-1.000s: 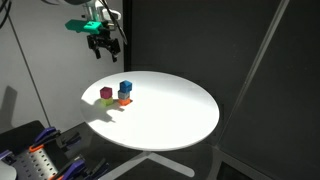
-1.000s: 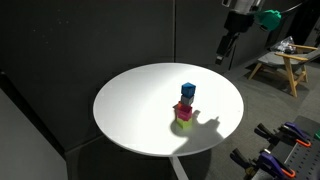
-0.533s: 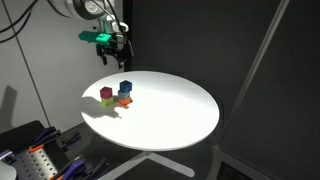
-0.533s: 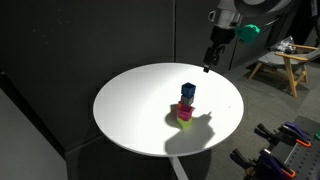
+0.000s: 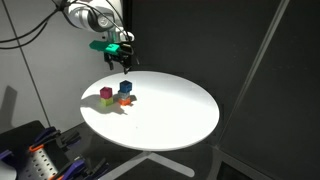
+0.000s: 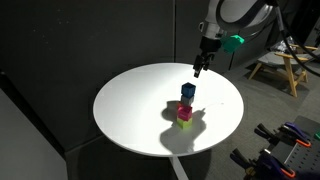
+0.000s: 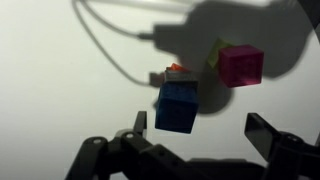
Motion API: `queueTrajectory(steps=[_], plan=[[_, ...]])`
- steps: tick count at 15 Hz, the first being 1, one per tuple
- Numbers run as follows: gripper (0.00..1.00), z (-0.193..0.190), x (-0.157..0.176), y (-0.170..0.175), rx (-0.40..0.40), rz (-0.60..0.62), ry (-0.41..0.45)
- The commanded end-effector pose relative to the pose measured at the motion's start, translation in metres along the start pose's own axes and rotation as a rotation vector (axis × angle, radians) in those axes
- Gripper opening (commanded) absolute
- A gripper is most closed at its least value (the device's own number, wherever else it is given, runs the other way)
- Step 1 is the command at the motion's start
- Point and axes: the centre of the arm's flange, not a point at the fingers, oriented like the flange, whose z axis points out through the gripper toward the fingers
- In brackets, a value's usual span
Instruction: Put the blue block on the table
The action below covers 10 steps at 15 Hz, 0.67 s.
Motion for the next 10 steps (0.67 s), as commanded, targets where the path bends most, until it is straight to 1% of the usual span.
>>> queueTrajectory(steps=[1,5,10], plan=[[1.0,0.012,0.022,0.003,0.019,-0.018,0.024],[1.0,0.027,0.028,0.005,0.02,-0.028,0.028],[1.0,0.046,0.028,0.016,0.025,-0.033,0.018]])
